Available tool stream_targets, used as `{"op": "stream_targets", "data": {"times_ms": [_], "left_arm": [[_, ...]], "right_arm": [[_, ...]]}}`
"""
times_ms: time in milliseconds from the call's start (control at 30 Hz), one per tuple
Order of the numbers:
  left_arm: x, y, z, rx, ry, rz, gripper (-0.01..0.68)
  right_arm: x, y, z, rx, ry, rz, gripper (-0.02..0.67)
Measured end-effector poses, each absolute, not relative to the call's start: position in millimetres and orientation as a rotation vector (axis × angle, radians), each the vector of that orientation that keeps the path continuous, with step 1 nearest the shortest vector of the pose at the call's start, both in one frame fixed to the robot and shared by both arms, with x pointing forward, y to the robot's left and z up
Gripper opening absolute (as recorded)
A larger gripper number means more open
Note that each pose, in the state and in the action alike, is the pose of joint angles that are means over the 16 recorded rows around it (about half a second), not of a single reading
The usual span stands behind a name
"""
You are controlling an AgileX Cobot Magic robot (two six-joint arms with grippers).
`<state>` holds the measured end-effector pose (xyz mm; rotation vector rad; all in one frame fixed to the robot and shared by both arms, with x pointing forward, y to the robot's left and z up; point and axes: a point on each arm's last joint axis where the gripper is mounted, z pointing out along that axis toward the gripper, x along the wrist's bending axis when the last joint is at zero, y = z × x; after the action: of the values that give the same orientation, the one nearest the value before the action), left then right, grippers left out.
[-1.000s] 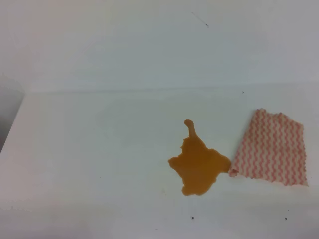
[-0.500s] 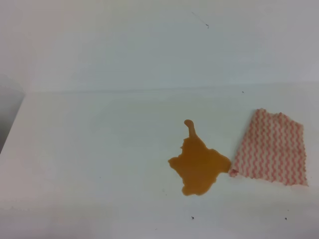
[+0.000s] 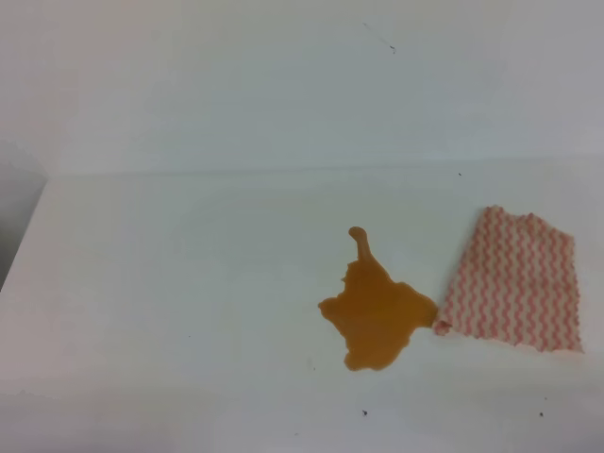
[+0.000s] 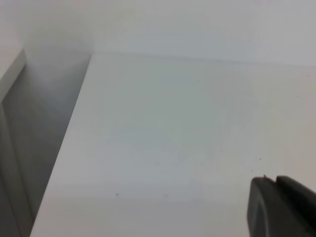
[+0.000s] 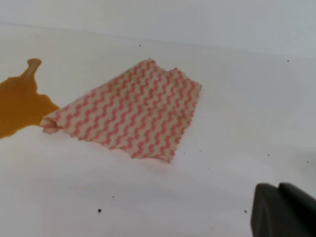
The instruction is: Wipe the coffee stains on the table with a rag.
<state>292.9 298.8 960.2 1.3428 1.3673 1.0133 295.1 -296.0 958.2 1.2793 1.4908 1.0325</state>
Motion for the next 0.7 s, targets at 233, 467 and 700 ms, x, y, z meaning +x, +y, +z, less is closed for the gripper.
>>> {"op": "stream_targets", "data": {"times_ms": [233,467,700], "left_arm": [[292.9,298.7,957.3,1.344,1.368,1.013,-0.002],[292.8,298.7,955.3,1.342,1.366,1.013,-0.002],[292.7,298.7,956.9,1.341,1.365,1.014,-0.002]], "right_arm": [[295.1,-296.0,958.2,1.279,1.491,1.033,-0.002],[295.1,-296.0,958.2,1.279,1.491,1.033,-0.002],[295.4,-295.8,959.3,1.276,1.48,1.045,-0.002]]}}
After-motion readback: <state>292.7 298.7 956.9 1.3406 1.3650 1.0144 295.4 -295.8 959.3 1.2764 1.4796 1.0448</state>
